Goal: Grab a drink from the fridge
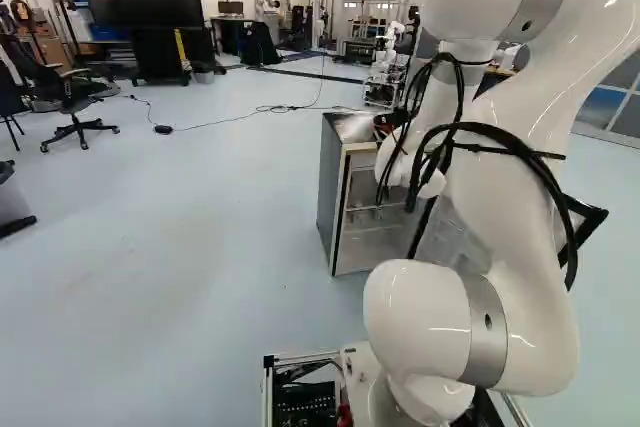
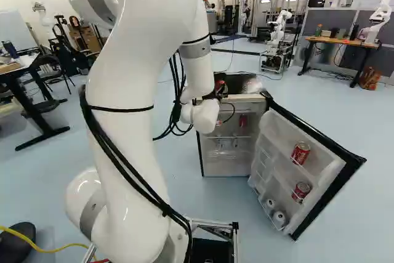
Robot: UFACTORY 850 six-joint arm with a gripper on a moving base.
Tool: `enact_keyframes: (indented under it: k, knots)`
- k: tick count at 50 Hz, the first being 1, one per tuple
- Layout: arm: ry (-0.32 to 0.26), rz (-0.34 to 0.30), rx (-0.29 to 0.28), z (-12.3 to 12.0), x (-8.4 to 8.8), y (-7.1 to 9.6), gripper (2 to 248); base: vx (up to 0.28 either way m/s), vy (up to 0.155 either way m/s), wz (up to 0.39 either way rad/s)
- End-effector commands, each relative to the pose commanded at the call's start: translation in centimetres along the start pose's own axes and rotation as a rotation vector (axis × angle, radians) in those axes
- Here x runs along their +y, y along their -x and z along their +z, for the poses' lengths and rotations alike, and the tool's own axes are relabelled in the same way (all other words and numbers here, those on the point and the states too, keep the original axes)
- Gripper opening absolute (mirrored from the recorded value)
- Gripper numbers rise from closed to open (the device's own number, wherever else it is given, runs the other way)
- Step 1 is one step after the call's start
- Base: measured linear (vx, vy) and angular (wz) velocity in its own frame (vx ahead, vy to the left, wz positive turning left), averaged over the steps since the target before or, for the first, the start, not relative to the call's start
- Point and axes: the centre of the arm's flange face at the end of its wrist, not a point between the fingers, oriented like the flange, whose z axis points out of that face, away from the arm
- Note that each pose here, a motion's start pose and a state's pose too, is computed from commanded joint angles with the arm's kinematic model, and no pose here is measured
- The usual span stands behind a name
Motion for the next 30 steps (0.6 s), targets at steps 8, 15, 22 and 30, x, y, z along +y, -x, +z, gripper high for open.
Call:
enact_keyframes:
  k: [8,15,22,30]
  knots:
    - [-0.001,0.000,0.001,0.17,0.00,0.02,92,0.000,0.000,0.000]
    - [-0.001,0.000,0.001,0.19,0.00,0.02,121,0.000,0.000,0.000]
    - [-0.001,0.000,0.001,0.19,0.00,0.02,155,0.000,0.000,0.000]
    - [-0.001,0.000,0.001,0.19,0.00,0.02,227,0.000,0.000,0.000]
